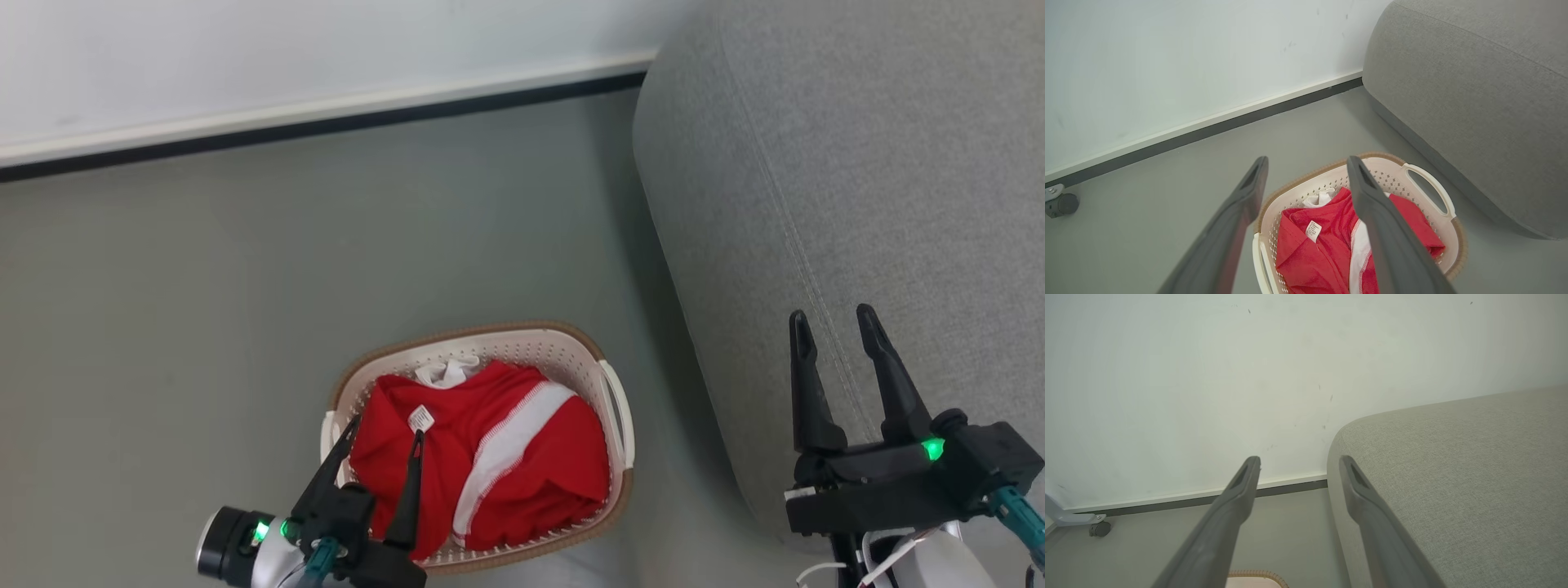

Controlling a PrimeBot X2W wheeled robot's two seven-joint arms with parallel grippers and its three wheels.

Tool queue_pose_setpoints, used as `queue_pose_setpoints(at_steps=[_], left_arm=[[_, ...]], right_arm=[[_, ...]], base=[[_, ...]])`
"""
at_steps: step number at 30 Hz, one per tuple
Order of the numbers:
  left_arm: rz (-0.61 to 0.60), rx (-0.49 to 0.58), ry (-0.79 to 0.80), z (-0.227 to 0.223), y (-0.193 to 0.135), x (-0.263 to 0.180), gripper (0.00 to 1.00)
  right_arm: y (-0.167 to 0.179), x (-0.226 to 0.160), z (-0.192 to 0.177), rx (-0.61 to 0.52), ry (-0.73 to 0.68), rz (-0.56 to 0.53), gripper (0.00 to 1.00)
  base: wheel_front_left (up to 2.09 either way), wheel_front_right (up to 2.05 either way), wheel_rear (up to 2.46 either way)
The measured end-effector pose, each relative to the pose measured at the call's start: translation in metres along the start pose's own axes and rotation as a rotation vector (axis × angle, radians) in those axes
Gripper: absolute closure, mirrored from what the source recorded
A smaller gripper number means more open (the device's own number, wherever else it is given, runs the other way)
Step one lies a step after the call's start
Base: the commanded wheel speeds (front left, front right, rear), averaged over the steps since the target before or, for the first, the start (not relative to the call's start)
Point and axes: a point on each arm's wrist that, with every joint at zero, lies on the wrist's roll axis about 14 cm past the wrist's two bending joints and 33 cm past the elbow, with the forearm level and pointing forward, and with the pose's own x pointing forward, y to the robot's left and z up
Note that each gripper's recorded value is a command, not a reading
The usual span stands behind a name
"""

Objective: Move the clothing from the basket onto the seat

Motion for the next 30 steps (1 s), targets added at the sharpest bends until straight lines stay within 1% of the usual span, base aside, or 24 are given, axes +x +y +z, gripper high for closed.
queue_pose_setpoints(at_steps=[1,3,7,9,10,12,16,23,30], left_arm=[[0.000,0.000,0.000,0.000,0.000,0.000,0.00],[-0.046,0.013,0.053,-0.016,-0.010,0.012,0.00],[-0.089,0.019,0.095,-0.028,-0.020,0.025,0.00],[-0.129,0.034,0.123,-0.037,-0.029,0.032,0.00],[-0.177,0.047,0.153,-0.047,-0.039,0.038,0.00],[-0.196,0.051,0.169,-0.053,-0.044,0.040,0.00],[-0.271,0.057,0.243,-0.079,-0.060,0.052,0.00],[-0.375,0.075,0.302,-0.106,-0.082,0.070,0.00],[-0.476,0.081,0.386,-0.138,-0.099,0.082,0.00]], right_arm=[[0.000,0.000,0.000,0.000,0.000,0.000,0.00],[-0.005,0.005,-0.005,-0.004,0.010,-0.011,0.00],[-0.009,0.012,-0.010,-0.008,0.019,-0.016,0.00],[-0.012,0.017,-0.012,-0.010,0.020,-0.020,0.00],[-0.015,0.022,-0.015,-0.013,0.022,-0.026,0.00],[-0.016,0.024,-0.016,-0.015,0.023,-0.026,0.00],[-0.022,0.041,-0.020,-0.027,0.015,-0.028,0.00],[-0.035,0.064,-0.027,-0.053,0.003,-0.040,0.00],[-0.036,0.085,-0.043,-0.057,0.008,-0.024,0.00]], base=[[0.00,0.00,0.00],[0.00,0.00,0.00],[0.00,0.00,0.00],[0.00,0.00,0.00],[0.00,0.00,0.00],[0.00,0.00,0.00],[0.00,0.00,0.00],[0.00,0.00,0.00],[0.00,0.00,0.00]])
